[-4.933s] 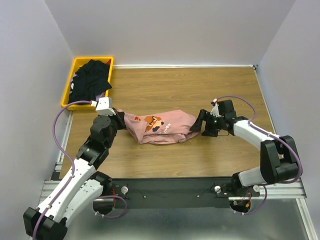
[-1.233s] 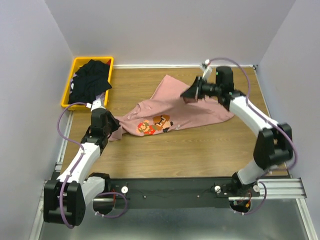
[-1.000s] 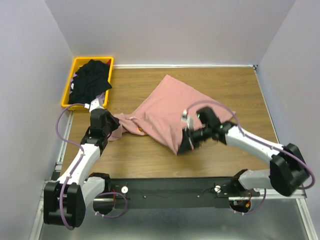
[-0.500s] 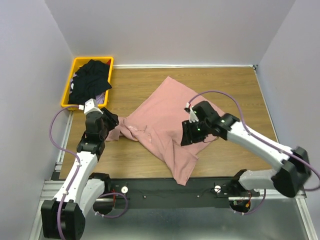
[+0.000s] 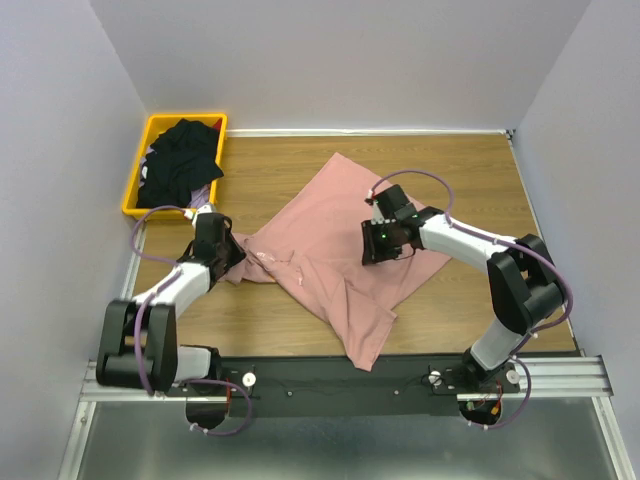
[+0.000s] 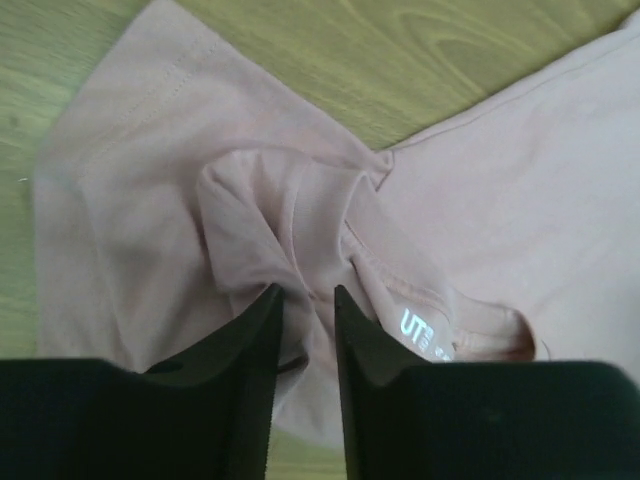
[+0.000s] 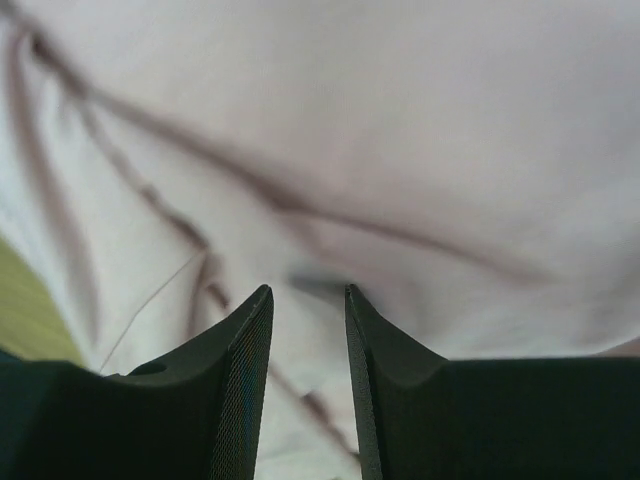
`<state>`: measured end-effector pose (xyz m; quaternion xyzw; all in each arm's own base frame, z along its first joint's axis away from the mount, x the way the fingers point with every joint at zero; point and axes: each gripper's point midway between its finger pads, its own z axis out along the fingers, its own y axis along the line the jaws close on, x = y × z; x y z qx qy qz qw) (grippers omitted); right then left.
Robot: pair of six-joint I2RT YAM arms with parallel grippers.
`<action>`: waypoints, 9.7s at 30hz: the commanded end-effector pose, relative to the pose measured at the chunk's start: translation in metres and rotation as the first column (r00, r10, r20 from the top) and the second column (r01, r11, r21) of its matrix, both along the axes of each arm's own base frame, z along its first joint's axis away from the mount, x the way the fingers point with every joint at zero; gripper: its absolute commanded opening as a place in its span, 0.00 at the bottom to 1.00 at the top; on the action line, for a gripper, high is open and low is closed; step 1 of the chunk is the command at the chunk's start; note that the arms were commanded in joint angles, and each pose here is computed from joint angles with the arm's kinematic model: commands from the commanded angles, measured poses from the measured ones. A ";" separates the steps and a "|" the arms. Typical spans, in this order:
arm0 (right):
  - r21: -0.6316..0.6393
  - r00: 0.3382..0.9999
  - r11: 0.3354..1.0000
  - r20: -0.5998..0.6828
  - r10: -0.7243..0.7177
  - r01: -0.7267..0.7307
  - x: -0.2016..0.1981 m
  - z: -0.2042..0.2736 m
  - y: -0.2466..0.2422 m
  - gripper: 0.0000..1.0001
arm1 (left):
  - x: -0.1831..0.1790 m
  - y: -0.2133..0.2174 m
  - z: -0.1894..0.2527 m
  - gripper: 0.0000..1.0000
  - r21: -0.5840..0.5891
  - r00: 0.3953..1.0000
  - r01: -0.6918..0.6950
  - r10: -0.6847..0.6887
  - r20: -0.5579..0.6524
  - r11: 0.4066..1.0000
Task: Fold and stack the t-shirts
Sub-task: Flatten the tshirt out
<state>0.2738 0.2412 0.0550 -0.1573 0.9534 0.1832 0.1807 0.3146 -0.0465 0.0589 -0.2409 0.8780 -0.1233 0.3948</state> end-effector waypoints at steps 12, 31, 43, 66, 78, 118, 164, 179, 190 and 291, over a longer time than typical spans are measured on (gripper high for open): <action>0.003 0.887 0.889 -0.072 -0.457 0.458 0.096 -0.047 -0.112 0.42 | 0.207 -0.083 0.017 0.10 0.002 0.955 0.286 -0.285 0.079 0.958; 0.142 0.985 0.976 0.023 -0.171 0.166 0.031 0.022 -0.042 0.72 | 0.074 -0.157 0.007 0.39 0.165 0.901 0.432 -0.416 -0.124 0.887; 0.089 0.990 0.986 -0.050 -0.134 0.138 -0.029 0.003 -0.054 0.72 | 0.079 -0.152 -0.060 0.32 0.250 0.860 0.482 -0.398 -0.320 0.840; -0.077 0.987 0.984 -0.026 -0.161 0.158 -0.011 -0.021 -0.075 0.54 | 0.253 -0.193 0.074 0.57 0.465 0.870 0.389 -0.483 0.100 0.795; -0.032 0.993 0.993 -0.018 -0.115 0.114 -0.017 -0.013 -0.070 0.01 | 0.167 -0.155 0.238 0.57 0.397 0.825 0.287 -0.435 0.361 0.872; -0.097 0.984 0.983 0.097 -0.146 0.156 0.050 0.031 -0.006 0.58 | -0.002 -0.088 0.091 0.50 -0.039 0.935 0.340 -0.332 0.126 0.940; 0.054 0.806 0.812 0.098 -0.583 0.581 0.045 0.024 -0.172 0.64 | -0.030 -0.074 0.013 0.55 0.139 0.932 0.291 -0.248 -0.266 0.946; 0.121 0.833 0.837 0.097 -0.545 0.533 0.018 0.029 -0.159 0.65 | -0.092 -0.078 -0.028 0.48 0.071 0.875 0.299 -0.243 -0.419 0.952; 0.123 0.836 0.840 0.099 -0.540 0.528 0.014 0.022 -0.159 0.65 | -0.107 -0.080 -0.032 0.47 0.071 0.847 0.317 -0.248 -0.469 0.946; 0.151 0.453 0.437 -0.096 -0.886 0.887 0.092 -0.032 -0.258 0.56 | 0.012 -0.059 0.075 0.00 0.139 0.916 0.358 -0.376 0.139 0.923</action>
